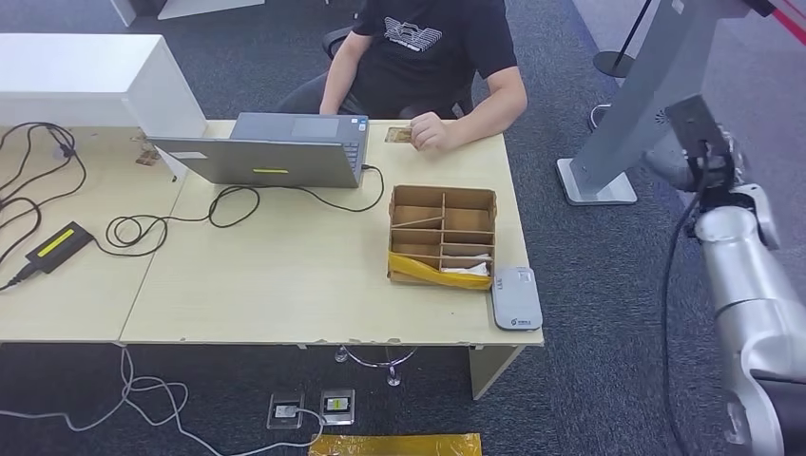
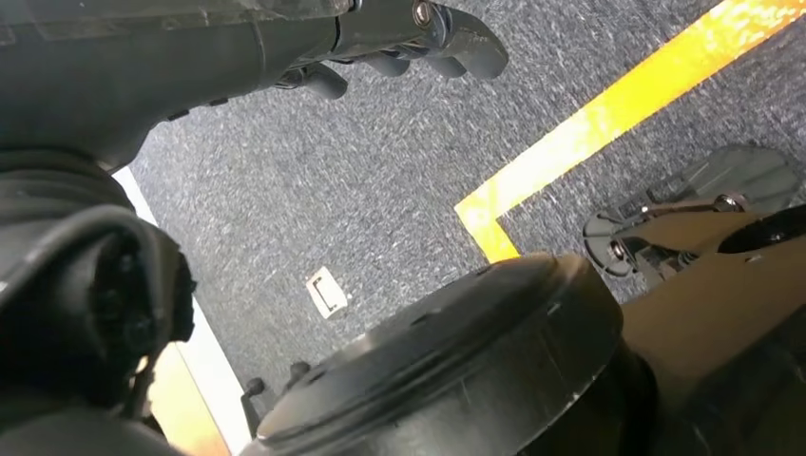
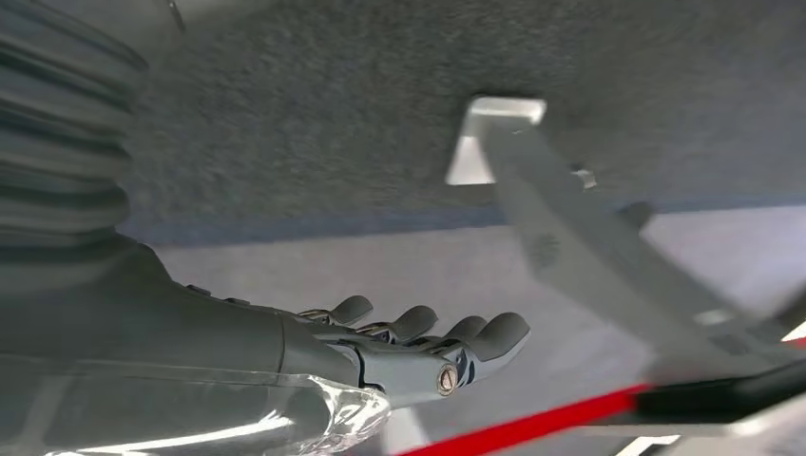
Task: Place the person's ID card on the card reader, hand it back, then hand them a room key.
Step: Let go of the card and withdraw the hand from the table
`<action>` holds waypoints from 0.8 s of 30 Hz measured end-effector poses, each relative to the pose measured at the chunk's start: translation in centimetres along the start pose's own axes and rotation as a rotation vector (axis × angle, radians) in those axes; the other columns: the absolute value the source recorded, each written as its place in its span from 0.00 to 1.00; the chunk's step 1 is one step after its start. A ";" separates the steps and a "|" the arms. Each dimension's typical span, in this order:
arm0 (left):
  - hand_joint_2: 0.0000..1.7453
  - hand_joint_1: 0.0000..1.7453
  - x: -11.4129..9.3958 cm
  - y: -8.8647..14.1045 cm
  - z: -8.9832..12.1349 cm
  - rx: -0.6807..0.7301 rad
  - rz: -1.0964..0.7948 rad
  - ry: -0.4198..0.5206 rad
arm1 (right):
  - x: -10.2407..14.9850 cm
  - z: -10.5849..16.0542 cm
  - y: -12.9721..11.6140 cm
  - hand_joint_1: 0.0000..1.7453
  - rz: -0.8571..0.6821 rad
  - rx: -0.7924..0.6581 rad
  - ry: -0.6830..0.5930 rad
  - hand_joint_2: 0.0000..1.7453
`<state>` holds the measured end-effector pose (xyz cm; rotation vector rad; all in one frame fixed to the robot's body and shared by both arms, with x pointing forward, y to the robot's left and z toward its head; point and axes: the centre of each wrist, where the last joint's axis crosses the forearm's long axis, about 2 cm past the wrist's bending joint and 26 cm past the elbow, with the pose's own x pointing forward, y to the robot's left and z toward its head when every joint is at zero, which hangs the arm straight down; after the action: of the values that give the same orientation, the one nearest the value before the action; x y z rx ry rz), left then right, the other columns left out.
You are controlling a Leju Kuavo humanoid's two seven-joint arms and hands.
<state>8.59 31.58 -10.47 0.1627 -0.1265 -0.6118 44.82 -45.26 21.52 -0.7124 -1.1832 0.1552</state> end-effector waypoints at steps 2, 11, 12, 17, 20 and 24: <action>0.00 0.00 0.1 -0.2 0.0 0.007 0.009 0.001 | -3.2 -0.1 -2.4 0.00 -0.040 -0.051 0.106 0.00; 0.00 0.00 0.7 -0.9 0.1 0.038 0.046 -0.008 | -19.1 4.4 -8.1 0.00 -0.175 -0.251 0.522 0.00; 0.00 0.00 0.8 -1.0 0.1 0.043 0.051 -0.012 | -20.5 5.2 -8.5 0.00 -0.192 -0.271 0.559 0.00; 0.00 0.00 0.9 -1.1 0.1 0.074 0.120 -0.036 | -27.9 10.0 -9.4 0.00 -0.268 -0.366 0.695 0.00; 0.00 0.00 0.8 -1.0 0.1 0.085 0.230 -0.032 | -31.9 13.5 -9.2 0.00 -0.255 -0.375 0.755 0.00; 0.00 0.00 0.7 -1.2 0.2 0.100 0.391 -0.022 | -35.9 17.8 -8.0 0.00 -0.313 -0.379 0.857 0.00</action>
<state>8.48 30.13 -10.50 0.2215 -0.2051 -0.2181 12.90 -60.64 1.23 -0.7921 -0.4769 -0.6035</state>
